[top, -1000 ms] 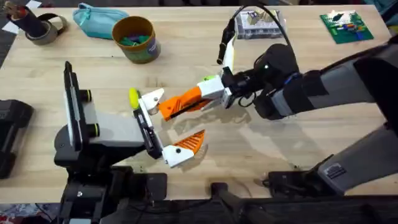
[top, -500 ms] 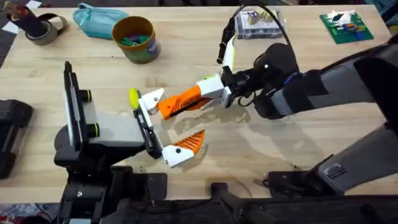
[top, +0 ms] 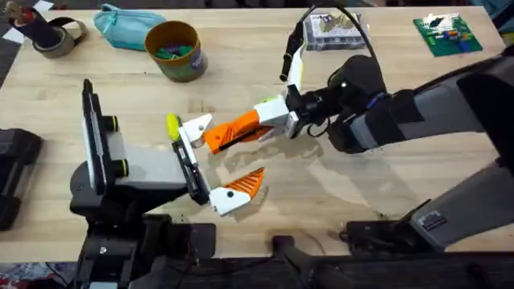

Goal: Pick up the gripper from the table and insert it into the empty holder that is missing its gripper. Then pick up a screw, insert it into the mounting hole, and use the screwdriver to tighten it. Finally, clean up the table by picking up the vegetable and placing it into the bucket.

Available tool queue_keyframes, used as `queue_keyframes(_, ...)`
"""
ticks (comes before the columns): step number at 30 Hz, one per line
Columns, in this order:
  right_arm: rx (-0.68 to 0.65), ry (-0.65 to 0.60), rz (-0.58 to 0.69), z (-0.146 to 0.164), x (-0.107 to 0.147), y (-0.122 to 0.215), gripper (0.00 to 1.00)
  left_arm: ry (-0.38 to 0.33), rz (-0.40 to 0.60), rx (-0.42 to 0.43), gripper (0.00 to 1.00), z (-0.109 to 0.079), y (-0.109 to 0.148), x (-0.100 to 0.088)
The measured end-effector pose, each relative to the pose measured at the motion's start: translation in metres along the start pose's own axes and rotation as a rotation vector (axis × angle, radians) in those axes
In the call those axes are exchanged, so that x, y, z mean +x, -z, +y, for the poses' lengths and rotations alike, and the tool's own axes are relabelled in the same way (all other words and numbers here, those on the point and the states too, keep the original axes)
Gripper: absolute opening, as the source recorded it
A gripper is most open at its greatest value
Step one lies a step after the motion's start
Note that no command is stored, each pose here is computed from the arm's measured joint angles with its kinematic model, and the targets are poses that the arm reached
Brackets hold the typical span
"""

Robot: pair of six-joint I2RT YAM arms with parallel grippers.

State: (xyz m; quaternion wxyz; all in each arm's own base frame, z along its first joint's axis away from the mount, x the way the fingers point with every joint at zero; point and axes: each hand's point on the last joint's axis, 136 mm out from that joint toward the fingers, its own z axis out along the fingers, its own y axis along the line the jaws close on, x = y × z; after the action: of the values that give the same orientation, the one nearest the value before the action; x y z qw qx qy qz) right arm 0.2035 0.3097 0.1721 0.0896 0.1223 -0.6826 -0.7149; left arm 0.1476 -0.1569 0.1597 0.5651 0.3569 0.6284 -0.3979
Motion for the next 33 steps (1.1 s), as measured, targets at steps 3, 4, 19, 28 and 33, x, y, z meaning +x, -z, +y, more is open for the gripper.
queue_keyframes(3,0.000,0.003,-0.004,0.0000,-0.0007,0.0000,0.017,0.000,0.000,-0.001,0.986,0.0001,0.0000,0.0000)
queue_keyframes(4,-0.001,0.004,-0.006,0.0001,-0.0011,0.0000,0.017,0.000,0.000,0.000,0.986,0.0001,0.0000,0.0000)
queue_keyframes(19,-0.001,0.010,-0.017,0.0001,-0.0029,0.0000,0.017,0.000,0.000,-0.001,0.986,0.0002,0.0000,0.0000)
queue_keyframes(28,-0.003,0.013,-0.048,-0.0001,-0.0083,0.0002,0.017,-0.001,0.000,-0.003,0.986,0.0006,0.0000,-0.0001)
queue_keyframes(33,-0.003,0.013,-0.053,-0.0001,-0.0091,-0.0001,0.017,-0.001,0.000,-0.003,0.986,0.0006,0.0000,-0.0001)
